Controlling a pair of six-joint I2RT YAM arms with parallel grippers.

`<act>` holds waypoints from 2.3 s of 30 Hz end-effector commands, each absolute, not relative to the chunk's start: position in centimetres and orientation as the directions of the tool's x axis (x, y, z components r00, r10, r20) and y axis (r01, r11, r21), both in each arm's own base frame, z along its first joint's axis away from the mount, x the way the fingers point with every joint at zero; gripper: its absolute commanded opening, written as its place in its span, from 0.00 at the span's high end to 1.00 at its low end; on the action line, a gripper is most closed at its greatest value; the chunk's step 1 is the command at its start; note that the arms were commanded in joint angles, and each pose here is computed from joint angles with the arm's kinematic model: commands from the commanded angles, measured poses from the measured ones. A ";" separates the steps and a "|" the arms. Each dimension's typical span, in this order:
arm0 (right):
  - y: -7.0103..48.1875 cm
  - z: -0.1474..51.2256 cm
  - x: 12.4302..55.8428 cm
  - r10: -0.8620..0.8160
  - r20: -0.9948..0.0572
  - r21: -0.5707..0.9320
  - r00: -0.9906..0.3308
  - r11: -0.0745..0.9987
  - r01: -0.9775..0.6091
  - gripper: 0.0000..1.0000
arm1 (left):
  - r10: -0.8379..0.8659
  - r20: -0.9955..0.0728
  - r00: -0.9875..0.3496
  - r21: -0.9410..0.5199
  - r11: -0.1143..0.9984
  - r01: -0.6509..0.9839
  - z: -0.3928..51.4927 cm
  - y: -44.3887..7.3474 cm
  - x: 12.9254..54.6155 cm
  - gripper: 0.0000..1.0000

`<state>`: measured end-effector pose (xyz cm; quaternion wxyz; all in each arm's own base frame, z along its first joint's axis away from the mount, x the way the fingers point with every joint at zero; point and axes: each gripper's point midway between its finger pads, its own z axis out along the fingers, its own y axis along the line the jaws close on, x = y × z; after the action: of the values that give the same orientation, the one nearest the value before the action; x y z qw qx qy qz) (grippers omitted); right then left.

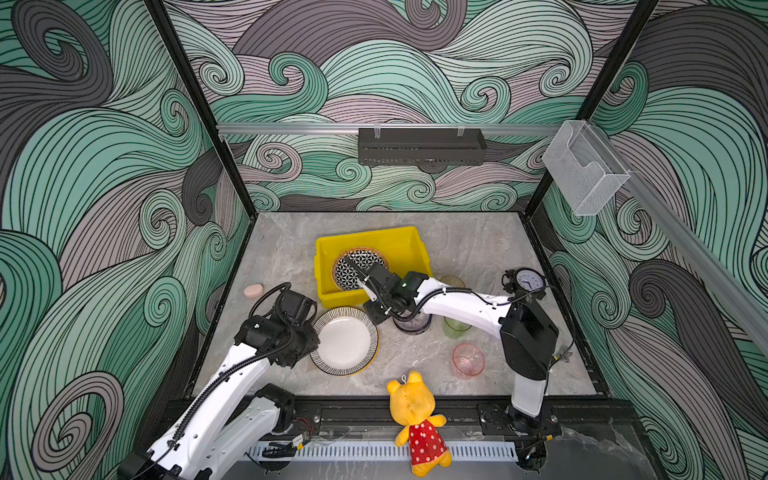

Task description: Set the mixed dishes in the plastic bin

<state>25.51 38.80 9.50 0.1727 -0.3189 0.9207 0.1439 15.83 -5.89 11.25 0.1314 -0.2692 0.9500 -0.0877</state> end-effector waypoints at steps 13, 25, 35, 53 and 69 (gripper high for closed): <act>38.8 7.2 25.4 -0.570 -0.345 0.139 -0.746 0.755 -0.641 0.79 | -0.516 -0.183 -0.837 -0.203 0.852 -0.482 10.5 -6.1 16.0 0.66; 38.6 5.5 25.5 -0.575 -0.315 0.119 -0.755 0.765 -0.633 0.85 | -0.516 -0.179 -0.838 -0.191 0.854 -0.485 10.2 -6.0 16.0 0.66; 38.6 4.9 25.1 -0.581 -0.290 0.132 -0.760 0.762 -0.634 0.90 | -0.525 -0.143 -0.839 -0.175 0.848 -0.501 9.2 -5.9 15.0 0.65; 38.3 3.4 23.9 -0.603 -0.232 0.157 -0.764 0.752 -0.641 0.96 | -0.580 -0.082 -0.811 -0.201 0.806 -0.556 6.5 -6.5 14.3 0.65; 38.2 2.1 22.7 -0.619 -0.191 0.154 -0.762 0.748 -0.646 0.96 | -0.586 -0.049 -0.809 -0.222 0.796 -0.563 5.6 -7.1 13.9 0.65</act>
<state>25.15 39.52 6.02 0.1293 -0.3268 0.9261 0.1371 14.05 -6.77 5.76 0.0604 -0.3025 0.9468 -0.0914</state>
